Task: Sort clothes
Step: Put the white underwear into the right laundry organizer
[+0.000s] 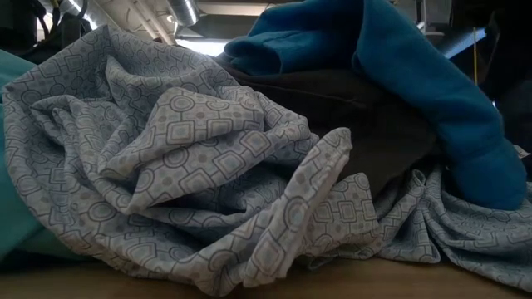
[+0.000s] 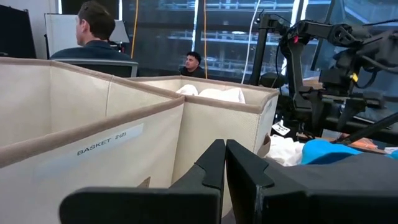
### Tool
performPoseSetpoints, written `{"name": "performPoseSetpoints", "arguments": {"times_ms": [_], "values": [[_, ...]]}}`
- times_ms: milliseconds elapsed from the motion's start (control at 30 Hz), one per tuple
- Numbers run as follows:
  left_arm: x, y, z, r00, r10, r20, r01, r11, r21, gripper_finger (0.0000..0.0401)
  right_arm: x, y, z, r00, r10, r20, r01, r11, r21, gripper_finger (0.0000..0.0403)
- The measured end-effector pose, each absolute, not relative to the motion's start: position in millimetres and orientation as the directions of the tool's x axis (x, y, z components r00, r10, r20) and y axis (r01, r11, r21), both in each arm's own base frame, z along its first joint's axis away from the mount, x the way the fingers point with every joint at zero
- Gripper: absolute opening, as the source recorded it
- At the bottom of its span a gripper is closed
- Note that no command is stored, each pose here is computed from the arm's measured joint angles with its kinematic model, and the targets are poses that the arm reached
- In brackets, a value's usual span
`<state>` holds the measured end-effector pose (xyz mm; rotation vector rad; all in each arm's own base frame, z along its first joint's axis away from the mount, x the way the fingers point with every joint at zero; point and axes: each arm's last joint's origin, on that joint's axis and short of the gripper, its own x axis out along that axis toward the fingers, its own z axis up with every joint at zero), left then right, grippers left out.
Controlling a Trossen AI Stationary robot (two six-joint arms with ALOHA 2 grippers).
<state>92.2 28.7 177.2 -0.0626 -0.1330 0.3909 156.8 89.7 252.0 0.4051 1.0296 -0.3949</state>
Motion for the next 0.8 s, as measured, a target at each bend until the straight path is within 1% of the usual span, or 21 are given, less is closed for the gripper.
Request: {"name": "performPoseSetpoints", "arguments": {"times_ms": [233,367,433,633,700,800], "values": [[92,29,177,0.916,0.384,0.117,-0.376,0.923,-0.086,0.0006,155,89,230,0.438,-0.129,-0.889,0.487,0.866,0.114,0.0264],[92,29,177,0.916,0.384,0.118,-0.376,0.923,-0.086,0.0006,153,87,215,0.437,-0.133,-0.89,0.433,0.898,0.078,0.0264],[92,29,177,0.916,0.384,0.118,-0.376,0.923,-0.084,0.0006,154,87,208,0.457,-0.144,-0.878,0.401,0.914,0.059,0.0264],[92,29,177,0.916,0.384,0.118,-0.377,0.923,-0.078,0.0006,158,85,191,0.552,-0.235,-0.8,0.317,0.947,-0.06,0.0264],[92,29,177,0.916,0.384,0.118,-0.377,0.923,-0.078,0.0006,158,84,184,0.555,-0.273,-0.786,0.316,0.943,-0.105,0.0264],[92,29,177,0.916,0.384,0.118,-0.377,0.923,-0.077,0.0006,156,82,171,0.519,-0.312,-0.795,0.315,0.935,-0.161,0.0264]]}}
